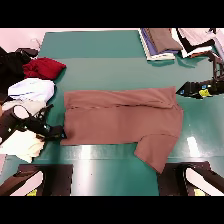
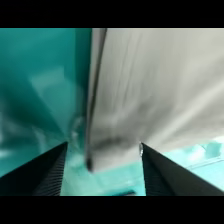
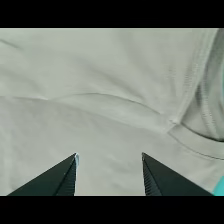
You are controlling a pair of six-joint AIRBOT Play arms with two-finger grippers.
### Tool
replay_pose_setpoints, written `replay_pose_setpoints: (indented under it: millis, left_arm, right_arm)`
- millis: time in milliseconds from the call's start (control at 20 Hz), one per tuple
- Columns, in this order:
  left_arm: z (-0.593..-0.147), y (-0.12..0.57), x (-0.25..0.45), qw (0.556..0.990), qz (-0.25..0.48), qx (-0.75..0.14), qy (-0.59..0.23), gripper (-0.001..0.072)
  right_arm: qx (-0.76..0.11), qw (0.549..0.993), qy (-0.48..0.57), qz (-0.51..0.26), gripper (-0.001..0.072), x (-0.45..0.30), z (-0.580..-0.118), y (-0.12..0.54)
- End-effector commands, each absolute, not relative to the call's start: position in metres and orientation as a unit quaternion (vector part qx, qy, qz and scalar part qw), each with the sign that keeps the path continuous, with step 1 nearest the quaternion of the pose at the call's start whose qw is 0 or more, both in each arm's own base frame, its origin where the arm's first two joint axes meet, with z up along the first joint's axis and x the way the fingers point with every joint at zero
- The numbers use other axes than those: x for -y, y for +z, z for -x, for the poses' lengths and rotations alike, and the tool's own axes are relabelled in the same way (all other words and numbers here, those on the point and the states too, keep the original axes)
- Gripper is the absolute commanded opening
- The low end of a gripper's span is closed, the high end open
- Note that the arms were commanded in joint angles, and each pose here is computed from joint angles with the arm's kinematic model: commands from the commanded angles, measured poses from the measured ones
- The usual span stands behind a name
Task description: Fold the shirts.
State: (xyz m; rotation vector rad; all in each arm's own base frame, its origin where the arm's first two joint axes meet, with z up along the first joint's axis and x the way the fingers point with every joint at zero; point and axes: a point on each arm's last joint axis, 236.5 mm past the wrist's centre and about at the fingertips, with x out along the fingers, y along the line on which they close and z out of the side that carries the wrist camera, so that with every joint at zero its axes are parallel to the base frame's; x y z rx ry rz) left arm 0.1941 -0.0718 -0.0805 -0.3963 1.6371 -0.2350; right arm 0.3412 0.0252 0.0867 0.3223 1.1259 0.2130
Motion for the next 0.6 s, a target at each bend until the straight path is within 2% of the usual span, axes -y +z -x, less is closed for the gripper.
replay_pose_setpoints:
  millis: [0,100,150,200,250,400,550]
  left_arm:
    - [-0.175,-0.092,0.082,0.645,0.198,-0.73,-0.107,0.0536]
    - [-0.175,-0.091,0.085,0.643,0.203,-0.73,-0.111,0.0535]
    - [-0.175,-0.089,0.089,0.641,0.211,-0.729,-0.114,0.0493]
    - [-0.177,-0.087,0.093,0.642,0.215,-0.725,-0.124,0.0192]
    - [-0.18,-0.084,0.098,0.645,0.217,-0.719,-0.138,0.0028]
    - [-0.198,-0.067,0.099,0.662,0.215,-0.702,-0.149,0.0021]
    - [-0.219,-0.051,0.097,0.685,0.207,-0.68,-0.156,0.0022]
  right_arm:
    - [-0.527,0.828,0.11,-0.154,0.0448,-0.032,-0.339,0.091]
    - [-0.531,0.826,0.114,-0.152,0.0448,-0.035,-0.337,0.09]
    - [-0.536,0.823,0.116,-0.151,0.0448,-0.036,-0.335,0.09]
    - [-0.544,0.818,0.115,-0.149,0.0448,-0.035,-0.33,0.087]
    - [-0.556,0.81,0.112,-0.151,0.0448,-0.031,-0.324,0.083]
    - [-0.607,0.772,0.072,-0.175,0.0448,-0.008,-0.282,0.046]
    - [-0.688,0.699,0.01,-0.194,0.0462,0.019,-0.208,-0.013]
